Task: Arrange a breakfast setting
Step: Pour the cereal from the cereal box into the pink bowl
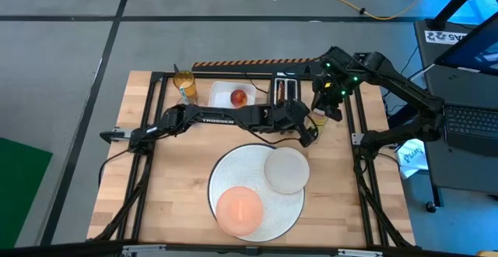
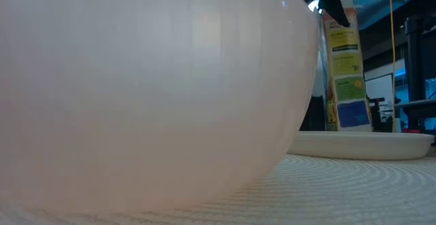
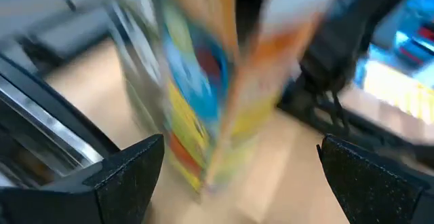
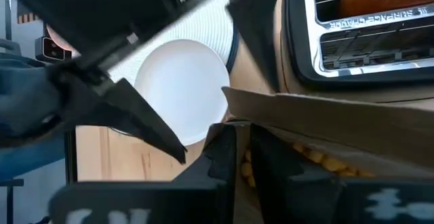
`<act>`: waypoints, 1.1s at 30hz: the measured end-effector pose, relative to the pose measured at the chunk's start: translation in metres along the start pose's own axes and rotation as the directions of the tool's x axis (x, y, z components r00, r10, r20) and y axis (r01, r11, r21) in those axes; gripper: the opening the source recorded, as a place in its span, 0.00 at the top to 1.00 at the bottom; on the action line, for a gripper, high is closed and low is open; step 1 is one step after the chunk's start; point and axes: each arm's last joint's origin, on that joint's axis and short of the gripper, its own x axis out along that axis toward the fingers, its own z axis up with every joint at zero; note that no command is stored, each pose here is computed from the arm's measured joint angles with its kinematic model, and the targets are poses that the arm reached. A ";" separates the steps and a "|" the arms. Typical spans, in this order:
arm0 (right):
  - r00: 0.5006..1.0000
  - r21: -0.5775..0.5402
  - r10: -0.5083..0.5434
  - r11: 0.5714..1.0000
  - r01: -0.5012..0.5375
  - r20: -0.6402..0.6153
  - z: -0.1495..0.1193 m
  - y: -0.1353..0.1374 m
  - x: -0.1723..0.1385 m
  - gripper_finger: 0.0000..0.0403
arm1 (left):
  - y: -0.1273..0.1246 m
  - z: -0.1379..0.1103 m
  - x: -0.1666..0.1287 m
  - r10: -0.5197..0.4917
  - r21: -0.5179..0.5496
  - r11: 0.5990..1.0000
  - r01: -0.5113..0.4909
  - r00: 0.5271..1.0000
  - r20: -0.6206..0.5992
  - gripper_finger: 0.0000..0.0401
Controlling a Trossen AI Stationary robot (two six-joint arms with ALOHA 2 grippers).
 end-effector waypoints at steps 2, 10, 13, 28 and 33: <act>1.000 -0.003 -0.001 1.000 0.001 0.001 0.000 0.000 0.000 0.91 | -0.002 -0.010 0.008 -0.027 -0.001 1.000 0.027 0.999 -0.036 0.05; 0.999 -0.033 -0.032 0.999 0.031 -0.024 -0.001 0.006 -0.012 0.91 | -0.019 -0.022 0.004 -0.031 0.022 0.999 0.032 0.999 -0.041 0.05; 0.995 -0.049 -0.101 0.994 0.100 -0.014 0.002 0.011 -0.027 0.91 | -0.019 -0.024 0.005 -0.027 0.025 0.999 0.029 0.999 -0.047 0.05; 0.758 -0.104 -0.650 0.751 0.652 0.061 0.016 -0.009 -0.089 0.91 | -0.018 -0.016 0.006 -0.008 -0.001 1.000 0.008 1.000 0.030 0.05; 0.751 -0.029 -0.656 0.754 0.656 -0.080 0.010 -0.058 -0.082 0.91 | -0.014 -0.009 0.008 -0.013 -0.022 1.000 0.014 0.998 0.069 0.05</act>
